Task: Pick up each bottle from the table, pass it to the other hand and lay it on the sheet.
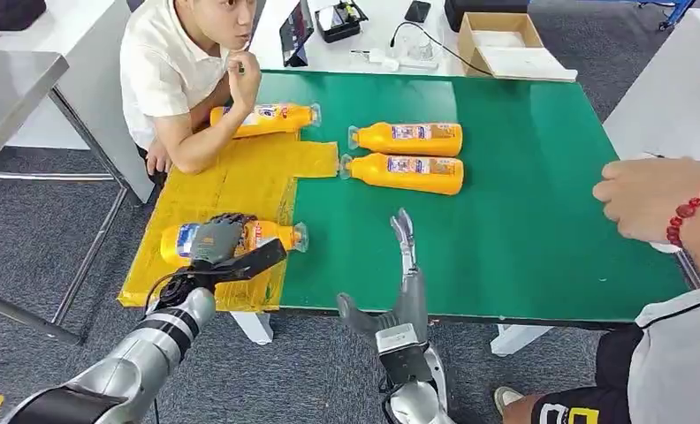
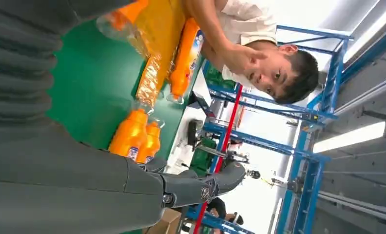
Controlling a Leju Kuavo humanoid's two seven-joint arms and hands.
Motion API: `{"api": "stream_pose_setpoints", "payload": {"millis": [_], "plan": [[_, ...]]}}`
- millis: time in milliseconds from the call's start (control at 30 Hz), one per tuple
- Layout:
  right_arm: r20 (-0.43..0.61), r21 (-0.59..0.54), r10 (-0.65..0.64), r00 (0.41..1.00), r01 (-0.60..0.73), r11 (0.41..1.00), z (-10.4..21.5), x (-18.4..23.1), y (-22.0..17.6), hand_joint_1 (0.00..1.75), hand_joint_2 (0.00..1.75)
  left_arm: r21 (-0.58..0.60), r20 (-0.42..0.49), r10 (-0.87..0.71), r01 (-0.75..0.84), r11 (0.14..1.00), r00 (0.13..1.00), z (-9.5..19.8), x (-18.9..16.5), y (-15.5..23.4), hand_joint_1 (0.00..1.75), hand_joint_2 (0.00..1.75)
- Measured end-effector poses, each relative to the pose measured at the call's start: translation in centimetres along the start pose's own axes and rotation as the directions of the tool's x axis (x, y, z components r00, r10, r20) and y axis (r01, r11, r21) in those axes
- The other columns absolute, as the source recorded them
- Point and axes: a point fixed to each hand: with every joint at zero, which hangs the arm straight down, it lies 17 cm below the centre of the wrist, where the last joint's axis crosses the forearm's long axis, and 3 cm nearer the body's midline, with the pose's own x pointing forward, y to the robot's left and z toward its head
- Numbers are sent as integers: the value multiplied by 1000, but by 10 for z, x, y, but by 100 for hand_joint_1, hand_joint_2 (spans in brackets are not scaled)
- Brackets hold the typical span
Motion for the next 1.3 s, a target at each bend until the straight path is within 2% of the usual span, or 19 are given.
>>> {"api": "stream_pose_setpoints", "payload": {"millis": [233,333,467,633,767,800,867,900,933,967,1000,1067,1100,1200,1300], "plan": [[-5,9,7,1000,-7,1000,4,-4,3,0,0,-143,77,235,-223,964,969,4,28,-18,0,0],[-15,9,4,1000,-4,1000,5,-7,3,0,0,-236,126,392,-357,904,911,9,52,-24,0,0],[-32,-3,4,999,-4,1000,7,-13,3,0,0,-305,146,548,-489,817,824,16,70,-23,0,0],[-45,-11,7,999,-7,1000,9,-17,2,0,0,-308,153,621,-560,769,769,19,76,-20,0,0],[-59,-35,-1,998,-1,999,12,-19,-3,0,0,-158,197,745,-730,665,637,20,79,10,0,0],[-62,-36,-9,998,6,999,13,-19,-4,0,0,-127,202,763,-756,642,614,22,78,15,0,175],[-63,-34,-24,998,22,999,15,-18,-5,0,0,-95,220,779,-782,616,587,26,82,24,0,175],[-70,-36,-49,996,46,998,15,-18,-5,0,175,-84,233,787,-795,601,571,29,84,27,0,175],[-78,-43,-80,994,77,996,16,-17,-6,0,0,-63,256,800,-817,574,542,32,86,34,0,175],[-81,-55,-118,990,114,992,16,-15,-9,0,0,-32,293,817,-849,528,497,36,88,47,0,175],[-84,-61,-158,984,153,986,16,-13,-11,0,175,-9,321,832,-877,481,453,41,89,57,0,175],[-85,-67,-253,964,248,966,17,-6,-15,0,175,26,373,859,-930,367,350,52,92,77,0,175],[-80,-77,-293,953,287,955,17,-2,-19,0,0,33,390,872,-951,306,294,58,94,84,0,175],[-62,-130,-350,935,340,931,18,7,-34,0,0,18,407,899,-986,167,160,77,105,94,0,175],[-51,-162,-354,934,342,926,18,11,-44,0,0,-7,420,899,-990,138,122,91,117,95,0,175]]}}
